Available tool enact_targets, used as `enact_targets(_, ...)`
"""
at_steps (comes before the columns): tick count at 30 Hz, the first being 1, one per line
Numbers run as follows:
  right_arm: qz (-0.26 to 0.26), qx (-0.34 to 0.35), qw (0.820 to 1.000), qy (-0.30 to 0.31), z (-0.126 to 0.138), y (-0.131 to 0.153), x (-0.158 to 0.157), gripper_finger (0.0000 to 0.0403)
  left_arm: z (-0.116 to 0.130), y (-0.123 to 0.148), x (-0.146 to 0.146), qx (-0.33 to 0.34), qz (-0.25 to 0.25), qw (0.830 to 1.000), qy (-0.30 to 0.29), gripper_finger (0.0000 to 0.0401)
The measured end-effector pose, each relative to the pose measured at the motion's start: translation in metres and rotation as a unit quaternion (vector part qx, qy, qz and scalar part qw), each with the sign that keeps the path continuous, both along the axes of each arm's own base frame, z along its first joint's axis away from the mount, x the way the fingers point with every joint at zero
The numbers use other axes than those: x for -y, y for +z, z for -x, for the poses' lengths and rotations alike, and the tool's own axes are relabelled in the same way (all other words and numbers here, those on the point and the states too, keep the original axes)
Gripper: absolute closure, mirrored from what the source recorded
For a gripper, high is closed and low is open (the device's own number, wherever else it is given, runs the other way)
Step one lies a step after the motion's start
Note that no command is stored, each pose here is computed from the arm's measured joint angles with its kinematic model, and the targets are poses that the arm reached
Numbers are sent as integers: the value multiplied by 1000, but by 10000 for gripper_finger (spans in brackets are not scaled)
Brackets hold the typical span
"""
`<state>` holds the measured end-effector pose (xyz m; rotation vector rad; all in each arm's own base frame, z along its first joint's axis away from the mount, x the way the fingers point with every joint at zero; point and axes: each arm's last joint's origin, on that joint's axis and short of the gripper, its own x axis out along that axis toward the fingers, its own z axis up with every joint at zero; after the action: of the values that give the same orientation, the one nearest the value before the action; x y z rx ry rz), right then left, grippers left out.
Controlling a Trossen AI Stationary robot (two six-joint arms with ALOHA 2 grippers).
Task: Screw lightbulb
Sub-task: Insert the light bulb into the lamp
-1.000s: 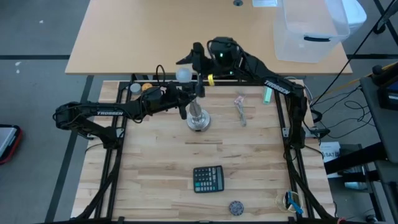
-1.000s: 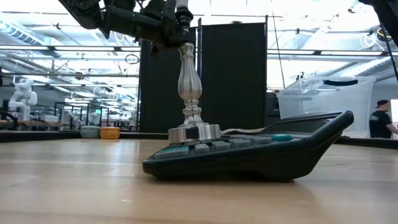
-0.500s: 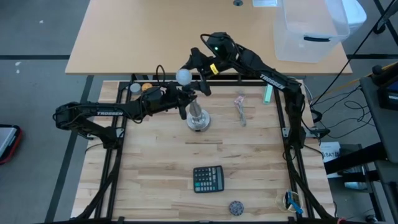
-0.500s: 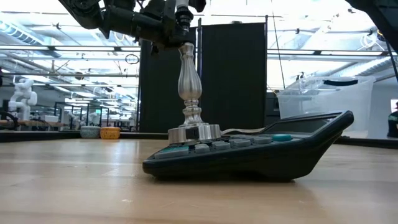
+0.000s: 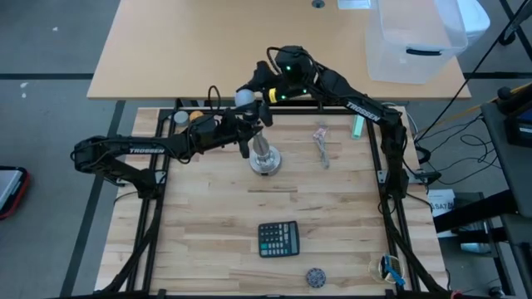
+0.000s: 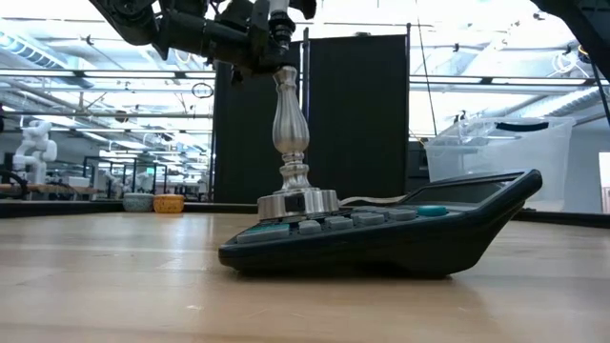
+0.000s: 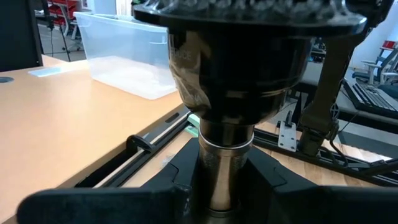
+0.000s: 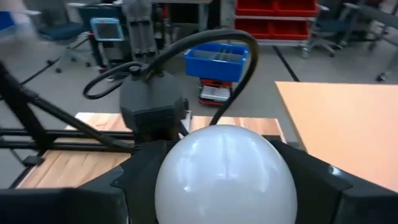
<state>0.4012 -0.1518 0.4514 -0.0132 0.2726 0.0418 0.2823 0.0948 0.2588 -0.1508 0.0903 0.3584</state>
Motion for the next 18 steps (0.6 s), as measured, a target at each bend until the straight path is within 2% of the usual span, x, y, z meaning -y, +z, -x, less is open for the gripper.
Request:
enact_targets(9,-13,-11,994,-105,-9,0,-25,139,0,0,0,0,0,1000,3,328)
enact_targets(18,-12,-2,966,-257,-20,0,-63,132,0,0,0,-1,-1,1000,3,328)
